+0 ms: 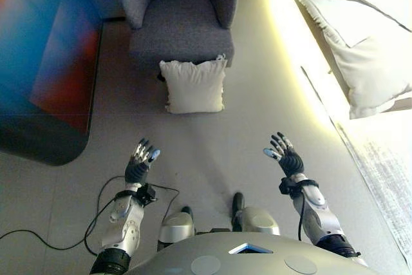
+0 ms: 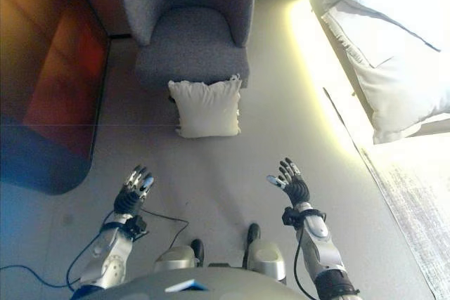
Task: Pick up the cushion and take it to the sofa
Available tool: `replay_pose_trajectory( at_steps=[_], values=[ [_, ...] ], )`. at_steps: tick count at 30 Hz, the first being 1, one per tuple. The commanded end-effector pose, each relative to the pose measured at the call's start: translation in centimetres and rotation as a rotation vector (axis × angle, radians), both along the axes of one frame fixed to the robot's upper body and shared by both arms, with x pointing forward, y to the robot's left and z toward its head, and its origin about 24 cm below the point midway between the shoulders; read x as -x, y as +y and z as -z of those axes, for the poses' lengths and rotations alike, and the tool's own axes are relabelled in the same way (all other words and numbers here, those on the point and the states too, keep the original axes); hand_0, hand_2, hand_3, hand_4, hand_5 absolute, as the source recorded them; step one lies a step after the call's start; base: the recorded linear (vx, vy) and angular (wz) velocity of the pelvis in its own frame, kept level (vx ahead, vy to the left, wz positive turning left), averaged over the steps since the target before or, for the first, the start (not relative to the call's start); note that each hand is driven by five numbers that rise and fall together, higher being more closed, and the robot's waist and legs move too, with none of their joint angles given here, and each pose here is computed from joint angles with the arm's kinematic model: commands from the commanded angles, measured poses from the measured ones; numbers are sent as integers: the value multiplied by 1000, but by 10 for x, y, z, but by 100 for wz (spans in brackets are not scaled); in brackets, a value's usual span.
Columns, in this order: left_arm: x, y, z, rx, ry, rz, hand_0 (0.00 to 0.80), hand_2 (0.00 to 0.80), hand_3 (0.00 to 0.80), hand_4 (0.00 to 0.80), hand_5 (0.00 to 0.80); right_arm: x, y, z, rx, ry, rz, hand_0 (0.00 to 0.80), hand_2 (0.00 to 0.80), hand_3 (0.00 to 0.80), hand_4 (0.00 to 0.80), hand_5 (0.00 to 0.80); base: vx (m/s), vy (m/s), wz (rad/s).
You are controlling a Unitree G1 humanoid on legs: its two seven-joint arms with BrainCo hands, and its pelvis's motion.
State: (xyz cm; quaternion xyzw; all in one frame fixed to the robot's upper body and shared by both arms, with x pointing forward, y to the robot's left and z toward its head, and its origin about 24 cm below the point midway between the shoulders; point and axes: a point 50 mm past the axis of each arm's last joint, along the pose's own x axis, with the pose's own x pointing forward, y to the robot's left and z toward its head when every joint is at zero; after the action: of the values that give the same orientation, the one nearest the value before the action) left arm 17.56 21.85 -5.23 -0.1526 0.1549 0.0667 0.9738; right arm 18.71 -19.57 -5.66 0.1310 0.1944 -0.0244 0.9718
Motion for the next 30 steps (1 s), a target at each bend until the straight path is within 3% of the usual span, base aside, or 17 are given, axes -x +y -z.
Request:
replay_pose_trajectory(
  at_steps=[1,7,12,16,24,30],
  values=[
    [-8,21,-25,-50,-106,9,0,0,0,0,0,-9,9,-17,-16,-116,34,0,0,0,0,0,35,262,4],
    [-3,22,-28,-12,-109,-1,0,0,0,0,0,10,-6,-11,-20,-80,29,0,0,0,0,0,186,32,21],
    [-11,13,-28,-22,-118,28,0,0,0,0,0,-1,-10,-13,-32,-95,47,0,0,0,0,0,362,-144,6],
    [-7,7,-23,-34,-95,63,0,0,0,0,0,1,-13,-11,-18,-76,71,0,0,0,0,0,489,-102,59],
    [15,10,-13,36,-30,-28,0,0,0,0,0,20,-17,-6,5,-12,11,0,0,0,0,0,512,-159,13],
    [1,4,-21,60,-88,-45,0,0,0,0,0,18,-31,-12,47,-57,4,0,0,0,0,0,320,-223,-7]
  ],
)
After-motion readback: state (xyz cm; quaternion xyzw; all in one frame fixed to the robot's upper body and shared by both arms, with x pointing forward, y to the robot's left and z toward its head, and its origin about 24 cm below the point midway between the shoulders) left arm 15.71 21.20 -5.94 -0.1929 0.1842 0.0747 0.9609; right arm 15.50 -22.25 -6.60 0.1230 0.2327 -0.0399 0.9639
